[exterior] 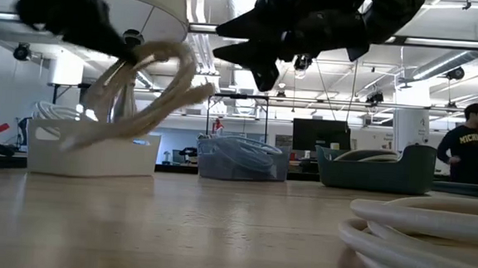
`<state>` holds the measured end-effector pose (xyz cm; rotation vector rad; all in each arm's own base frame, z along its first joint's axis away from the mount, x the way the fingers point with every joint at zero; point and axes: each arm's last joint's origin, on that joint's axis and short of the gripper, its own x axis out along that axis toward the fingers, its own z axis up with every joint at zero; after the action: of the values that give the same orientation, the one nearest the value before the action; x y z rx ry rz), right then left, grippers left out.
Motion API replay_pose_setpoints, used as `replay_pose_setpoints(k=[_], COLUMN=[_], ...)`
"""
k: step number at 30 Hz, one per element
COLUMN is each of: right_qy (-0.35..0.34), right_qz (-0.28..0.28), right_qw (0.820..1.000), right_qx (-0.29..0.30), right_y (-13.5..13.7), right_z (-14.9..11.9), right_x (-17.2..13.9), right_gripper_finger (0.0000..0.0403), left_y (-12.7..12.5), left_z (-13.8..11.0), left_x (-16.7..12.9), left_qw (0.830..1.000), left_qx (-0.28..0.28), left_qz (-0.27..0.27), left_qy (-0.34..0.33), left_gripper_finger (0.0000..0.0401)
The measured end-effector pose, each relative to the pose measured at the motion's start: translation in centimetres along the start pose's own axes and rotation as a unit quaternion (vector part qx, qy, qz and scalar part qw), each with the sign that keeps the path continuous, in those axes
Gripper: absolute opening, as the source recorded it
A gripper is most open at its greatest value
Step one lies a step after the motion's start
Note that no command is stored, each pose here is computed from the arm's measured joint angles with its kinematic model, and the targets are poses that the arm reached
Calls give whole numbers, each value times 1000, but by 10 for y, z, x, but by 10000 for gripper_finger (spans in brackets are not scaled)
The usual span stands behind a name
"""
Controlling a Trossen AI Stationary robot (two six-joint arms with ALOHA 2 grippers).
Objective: Sort HDMI cables
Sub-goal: Put the left light brown HDMI cable into the green bin
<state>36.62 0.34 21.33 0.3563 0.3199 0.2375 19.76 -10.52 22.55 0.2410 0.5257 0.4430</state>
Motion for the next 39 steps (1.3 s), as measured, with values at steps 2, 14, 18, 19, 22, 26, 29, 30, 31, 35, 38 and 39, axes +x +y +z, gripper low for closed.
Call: replay_pose_setpoints(k=[2,14,18,19,22,26,29,30,31,35,38,39], right_qy=[0,-17,-18,-19,-12,-21,-29,-29,-29,-29,-29,-30], right_qz=[-5,-33,-33,-33,-37,-34,-30,-30,-30,-31,-31,-32], right_qw=[1000,999,999,999,999,999,999,999,999,999,999,999], right_qx=[14,-1,-2,-2,0,-2,-5,-5,-4,-5,-10,-10], right_y=[0,4,6,6,4,4,5,5,5,4,4,4], right_z=[-3,3,8,9,7,9,9,9,9,9,9,9], right_x=[3,14,9,9,9,9,10,10,10,10,10,10], right_gripper_finger=[169,169,169,169,169,169,169,169,169,169,169,169], left_y=[3,8,8,8,8,9,12,13,14,18,19,19], left_z=[10,16,10,9,7,7,9,10,11,14,16,17], left_x=[-2,2,3,4,4,5,8,10,11,16,18,18], left_qw=[999,998,997,997,997,997,995,995,994,994,993,993], left_qx=[6,19,31,32,36,35,24,18,12,4,-7,-12], left_qz=[42,63,63,64,65,71,93,99,102,110,112,111], left_qy=[-23,-24,-15,-14,-13,-14,-20,-22,-23,-23,-26,-29], left_gripper_finger=[50,49,50,50,50,50,51,51,51,51,51,51])
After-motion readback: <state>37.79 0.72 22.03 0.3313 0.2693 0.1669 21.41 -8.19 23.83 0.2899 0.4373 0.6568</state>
